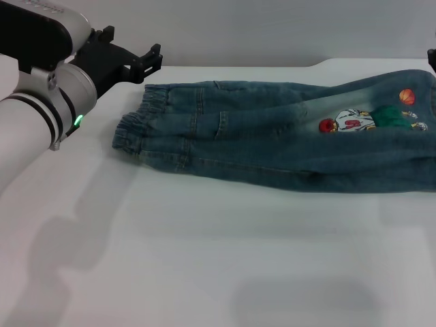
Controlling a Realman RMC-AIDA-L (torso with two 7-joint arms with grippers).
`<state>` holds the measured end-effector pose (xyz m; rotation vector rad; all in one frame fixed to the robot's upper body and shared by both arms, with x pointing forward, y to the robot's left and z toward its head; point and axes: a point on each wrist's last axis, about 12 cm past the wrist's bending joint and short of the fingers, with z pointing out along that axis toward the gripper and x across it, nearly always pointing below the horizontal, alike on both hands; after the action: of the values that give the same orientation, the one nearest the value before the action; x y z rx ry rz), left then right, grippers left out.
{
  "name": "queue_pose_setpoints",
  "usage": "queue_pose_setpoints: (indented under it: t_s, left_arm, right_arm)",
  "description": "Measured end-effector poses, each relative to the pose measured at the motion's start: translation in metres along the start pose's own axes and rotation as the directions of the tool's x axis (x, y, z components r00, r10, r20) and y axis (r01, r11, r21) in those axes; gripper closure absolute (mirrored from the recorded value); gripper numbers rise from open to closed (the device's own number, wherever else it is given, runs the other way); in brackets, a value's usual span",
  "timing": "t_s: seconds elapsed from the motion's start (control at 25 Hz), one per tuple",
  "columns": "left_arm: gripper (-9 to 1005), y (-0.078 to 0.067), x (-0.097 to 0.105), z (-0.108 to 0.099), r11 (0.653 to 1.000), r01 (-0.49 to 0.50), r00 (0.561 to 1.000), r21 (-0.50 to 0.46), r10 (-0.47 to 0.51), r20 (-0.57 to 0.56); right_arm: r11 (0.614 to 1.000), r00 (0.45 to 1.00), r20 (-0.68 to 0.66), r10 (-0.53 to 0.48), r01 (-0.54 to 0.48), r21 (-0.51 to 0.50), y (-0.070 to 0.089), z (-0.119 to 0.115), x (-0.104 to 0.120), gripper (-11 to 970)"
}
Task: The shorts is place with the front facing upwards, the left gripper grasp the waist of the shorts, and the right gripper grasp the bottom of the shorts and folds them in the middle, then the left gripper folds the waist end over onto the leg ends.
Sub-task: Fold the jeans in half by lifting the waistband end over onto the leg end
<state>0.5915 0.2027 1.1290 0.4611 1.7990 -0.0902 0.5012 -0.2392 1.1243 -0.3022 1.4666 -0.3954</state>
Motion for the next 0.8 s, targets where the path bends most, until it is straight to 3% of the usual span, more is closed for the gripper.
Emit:
queue_pose_setpoints:
  t_s: [0.28, 0.6, 0.8]
  left_arm:
    - [157, 0.000, 0.001, 0.000, 1.000, 0.000, 1.000, 0.001, 0.000, -0.005]
    - [159, -0.002, 0.001, 0.001, 1.000, 0.007, 1.000, 0.005, -0.007, -0.001]
    - [160, -0.003, 0.000, 0.000, 1.000, 0.021, 1.000, 0.006, -0.021, 0.017]
  right_arm:
    - [0.998, 0.998, 0.041, 0.046, -0.047, 0.037, -0.001, -0.007, 0.013, 128]
    - [0.987, 0.939, 0.310, 0.150, -0.160, 0.005, 0.004, -0.039, 0.042, 132]
    - [0.980, 0.937, 0.296, 0.185, -0.197, 0.012, 0.000, -0.049, 0.052, 134]
